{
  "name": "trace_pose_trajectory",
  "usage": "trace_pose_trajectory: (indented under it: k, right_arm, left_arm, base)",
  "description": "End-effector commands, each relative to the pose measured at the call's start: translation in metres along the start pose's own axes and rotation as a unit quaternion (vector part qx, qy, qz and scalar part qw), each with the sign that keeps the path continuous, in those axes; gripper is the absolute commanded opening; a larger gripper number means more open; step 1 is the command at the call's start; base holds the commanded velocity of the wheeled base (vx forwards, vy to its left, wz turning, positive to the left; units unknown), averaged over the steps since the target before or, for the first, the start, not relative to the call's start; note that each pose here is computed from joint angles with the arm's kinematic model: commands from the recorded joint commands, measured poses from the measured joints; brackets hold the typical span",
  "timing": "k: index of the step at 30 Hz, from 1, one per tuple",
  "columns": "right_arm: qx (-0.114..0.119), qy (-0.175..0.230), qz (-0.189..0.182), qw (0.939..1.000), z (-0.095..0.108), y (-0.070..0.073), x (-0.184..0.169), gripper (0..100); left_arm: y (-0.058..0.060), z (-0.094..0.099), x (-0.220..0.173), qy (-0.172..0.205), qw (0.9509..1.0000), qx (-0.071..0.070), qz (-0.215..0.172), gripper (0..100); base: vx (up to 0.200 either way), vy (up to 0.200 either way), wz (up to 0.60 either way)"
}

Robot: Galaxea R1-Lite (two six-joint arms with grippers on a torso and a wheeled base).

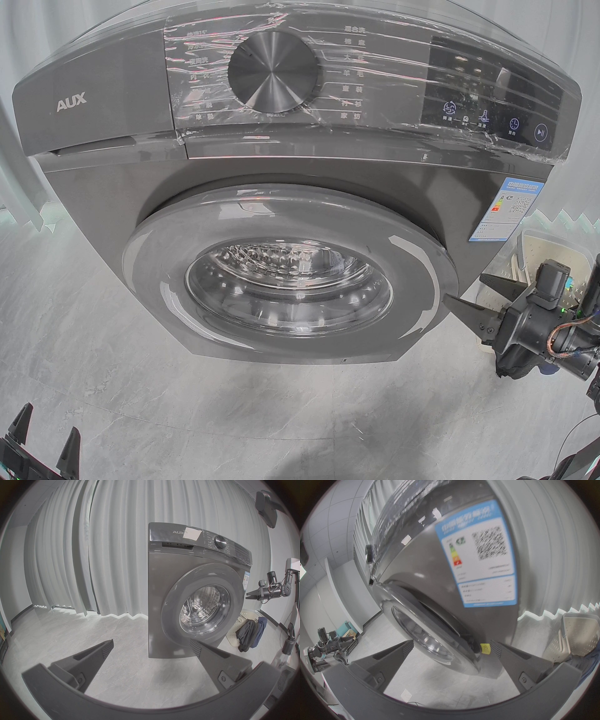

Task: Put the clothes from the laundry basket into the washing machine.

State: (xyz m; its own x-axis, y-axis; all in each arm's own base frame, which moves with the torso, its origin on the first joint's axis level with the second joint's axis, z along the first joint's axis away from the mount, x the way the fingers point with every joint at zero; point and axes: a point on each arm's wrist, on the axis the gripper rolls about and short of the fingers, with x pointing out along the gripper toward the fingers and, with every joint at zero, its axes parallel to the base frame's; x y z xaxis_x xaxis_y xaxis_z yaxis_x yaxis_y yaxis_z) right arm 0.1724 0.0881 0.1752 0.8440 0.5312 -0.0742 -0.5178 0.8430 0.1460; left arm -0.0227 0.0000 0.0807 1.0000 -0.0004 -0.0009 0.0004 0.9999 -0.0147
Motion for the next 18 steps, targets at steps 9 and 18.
trace_pose_trajectory:
  k: [9,18]
  right_arm:
    - [-0.001,0.032,0.025,0.9992,-0.008,0.008,0.033,100]
    - [-0.003,0.061,0.062,0.9962,-0.025,0.020,0.010,100]
  left_arm:
    - [0.000,-0.005,0.000,-0.001,1.0000,-0.001,0.000,100]
    - [0.000,-0.005,0.000,-0.001,1.0000,-0.001,-0.001,100]
  base:
    - [0.000,0.000,0.00]
    - [0.000,0.000,0.00]
